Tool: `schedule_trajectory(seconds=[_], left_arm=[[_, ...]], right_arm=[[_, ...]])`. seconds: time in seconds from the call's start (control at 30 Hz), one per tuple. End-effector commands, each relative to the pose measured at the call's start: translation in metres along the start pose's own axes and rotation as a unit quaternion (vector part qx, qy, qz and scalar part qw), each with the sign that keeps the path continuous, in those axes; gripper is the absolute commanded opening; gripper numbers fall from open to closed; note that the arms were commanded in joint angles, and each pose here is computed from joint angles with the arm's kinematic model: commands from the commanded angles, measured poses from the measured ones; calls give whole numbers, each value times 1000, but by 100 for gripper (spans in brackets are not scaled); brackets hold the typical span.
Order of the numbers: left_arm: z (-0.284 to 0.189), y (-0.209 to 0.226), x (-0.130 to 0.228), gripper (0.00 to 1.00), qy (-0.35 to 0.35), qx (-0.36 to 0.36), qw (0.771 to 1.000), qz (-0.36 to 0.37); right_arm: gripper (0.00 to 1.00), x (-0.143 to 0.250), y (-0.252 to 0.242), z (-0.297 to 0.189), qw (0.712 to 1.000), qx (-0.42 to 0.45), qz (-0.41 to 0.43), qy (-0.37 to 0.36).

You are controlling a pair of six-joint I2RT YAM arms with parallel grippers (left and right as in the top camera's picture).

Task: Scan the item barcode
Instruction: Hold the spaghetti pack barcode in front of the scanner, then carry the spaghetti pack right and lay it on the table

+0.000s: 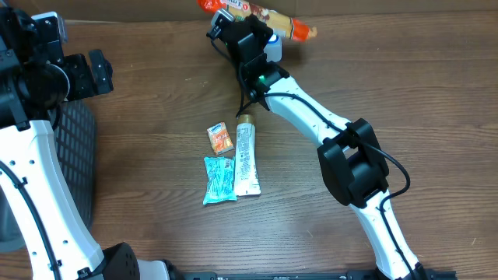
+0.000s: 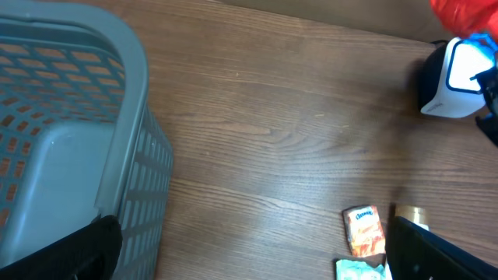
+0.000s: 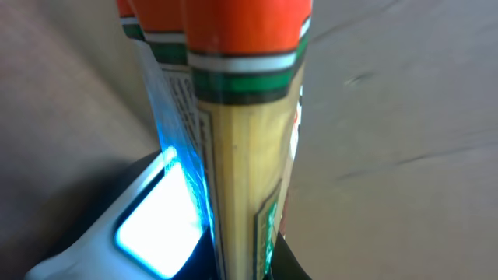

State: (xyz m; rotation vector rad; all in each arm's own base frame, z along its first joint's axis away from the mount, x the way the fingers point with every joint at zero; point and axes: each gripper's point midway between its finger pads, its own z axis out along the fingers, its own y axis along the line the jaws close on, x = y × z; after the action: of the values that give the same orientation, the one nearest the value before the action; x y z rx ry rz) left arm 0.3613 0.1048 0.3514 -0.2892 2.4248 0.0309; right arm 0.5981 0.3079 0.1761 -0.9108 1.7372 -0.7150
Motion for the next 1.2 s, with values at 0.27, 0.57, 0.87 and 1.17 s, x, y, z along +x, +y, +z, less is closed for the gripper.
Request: schedule_trajectory(seconds=[0.27, 0.57, 0.87, 1.17], left_arm=[[0, 0, -2, 100, -3, 2, 1000, 7], [0, 0, -2, 100, -3, 2, 1000, 6], [0, 0, -2, 100, -3, 2, 1000, 7], [0, 0, -2, 100, -3, 2, 1000, 6]], right_arm=[[4, -24, -132, -154, 940, -172, 294, -21], [4, 98, -143, -224, 823, -322, 431, 184], [4, 221, -120, -190, 679, -369, 564, 293], [4, 339, -77, -149, 556, -272, 705, 346]])
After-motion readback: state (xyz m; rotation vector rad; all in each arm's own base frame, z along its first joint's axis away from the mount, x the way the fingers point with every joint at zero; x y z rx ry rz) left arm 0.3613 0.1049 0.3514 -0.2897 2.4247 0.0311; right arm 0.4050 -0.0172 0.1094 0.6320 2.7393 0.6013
